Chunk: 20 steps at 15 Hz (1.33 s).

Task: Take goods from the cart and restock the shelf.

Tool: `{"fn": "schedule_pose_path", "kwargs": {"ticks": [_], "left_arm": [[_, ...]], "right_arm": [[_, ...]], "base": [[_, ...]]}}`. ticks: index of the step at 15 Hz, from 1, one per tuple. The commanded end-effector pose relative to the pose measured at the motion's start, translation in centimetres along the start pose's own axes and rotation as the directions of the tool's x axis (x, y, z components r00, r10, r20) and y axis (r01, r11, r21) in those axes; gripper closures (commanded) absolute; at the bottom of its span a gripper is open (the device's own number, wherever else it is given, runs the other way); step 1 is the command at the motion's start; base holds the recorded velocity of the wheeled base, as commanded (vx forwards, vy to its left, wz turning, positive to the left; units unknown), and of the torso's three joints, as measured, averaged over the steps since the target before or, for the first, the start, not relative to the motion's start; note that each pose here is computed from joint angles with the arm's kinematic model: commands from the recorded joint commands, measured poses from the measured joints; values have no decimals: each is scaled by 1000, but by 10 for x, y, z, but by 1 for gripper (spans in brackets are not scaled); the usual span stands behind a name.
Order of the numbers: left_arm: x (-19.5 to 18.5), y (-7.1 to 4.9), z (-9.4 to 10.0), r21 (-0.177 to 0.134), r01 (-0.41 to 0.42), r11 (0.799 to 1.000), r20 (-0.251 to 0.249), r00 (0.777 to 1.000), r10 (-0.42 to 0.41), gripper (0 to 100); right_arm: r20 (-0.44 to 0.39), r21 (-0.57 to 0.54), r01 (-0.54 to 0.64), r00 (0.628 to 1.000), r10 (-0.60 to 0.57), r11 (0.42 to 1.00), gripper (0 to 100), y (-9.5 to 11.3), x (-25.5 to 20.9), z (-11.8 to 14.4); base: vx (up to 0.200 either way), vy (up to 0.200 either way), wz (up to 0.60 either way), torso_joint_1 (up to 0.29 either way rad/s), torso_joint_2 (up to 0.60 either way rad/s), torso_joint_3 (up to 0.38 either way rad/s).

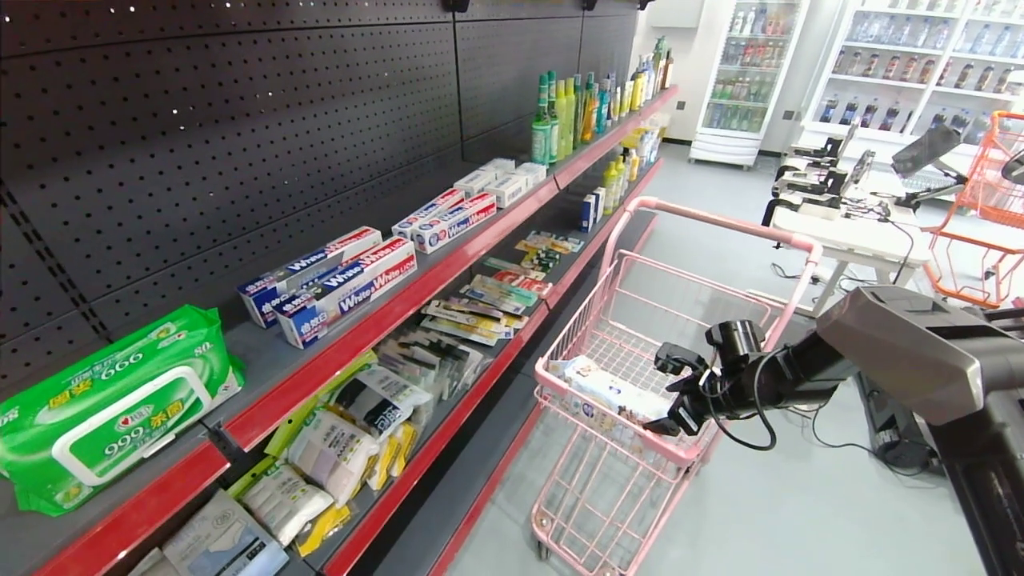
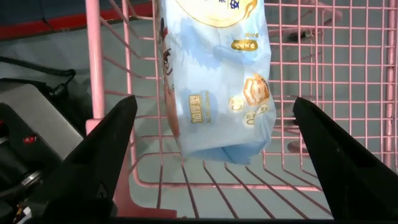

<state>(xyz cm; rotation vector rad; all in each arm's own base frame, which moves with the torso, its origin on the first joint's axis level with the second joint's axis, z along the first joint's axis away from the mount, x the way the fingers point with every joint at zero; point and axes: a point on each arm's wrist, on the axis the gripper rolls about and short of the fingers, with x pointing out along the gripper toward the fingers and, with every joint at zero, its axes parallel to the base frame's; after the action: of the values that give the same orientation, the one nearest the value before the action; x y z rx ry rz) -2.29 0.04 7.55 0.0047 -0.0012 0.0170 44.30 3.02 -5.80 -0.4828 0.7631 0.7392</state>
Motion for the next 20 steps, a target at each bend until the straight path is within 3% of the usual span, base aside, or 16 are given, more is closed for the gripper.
{"fn": "schedule_pose_path", "kwargs": {"ticks": [1,20], "left_arm": [[0,0,0,0,-1,1000,-1,1000,1,0],[0,0,0,0,-1,1000,-1,1000,1,0]], "right_arm": [[5,4,2,1000,-2,1000,0,-2,-1,0],[-4,47,-17,1000,18,999,0,4,1,-1]], "base": [[0,0,0,-159,354,188],[0,0,0,-42,95,51]]}}
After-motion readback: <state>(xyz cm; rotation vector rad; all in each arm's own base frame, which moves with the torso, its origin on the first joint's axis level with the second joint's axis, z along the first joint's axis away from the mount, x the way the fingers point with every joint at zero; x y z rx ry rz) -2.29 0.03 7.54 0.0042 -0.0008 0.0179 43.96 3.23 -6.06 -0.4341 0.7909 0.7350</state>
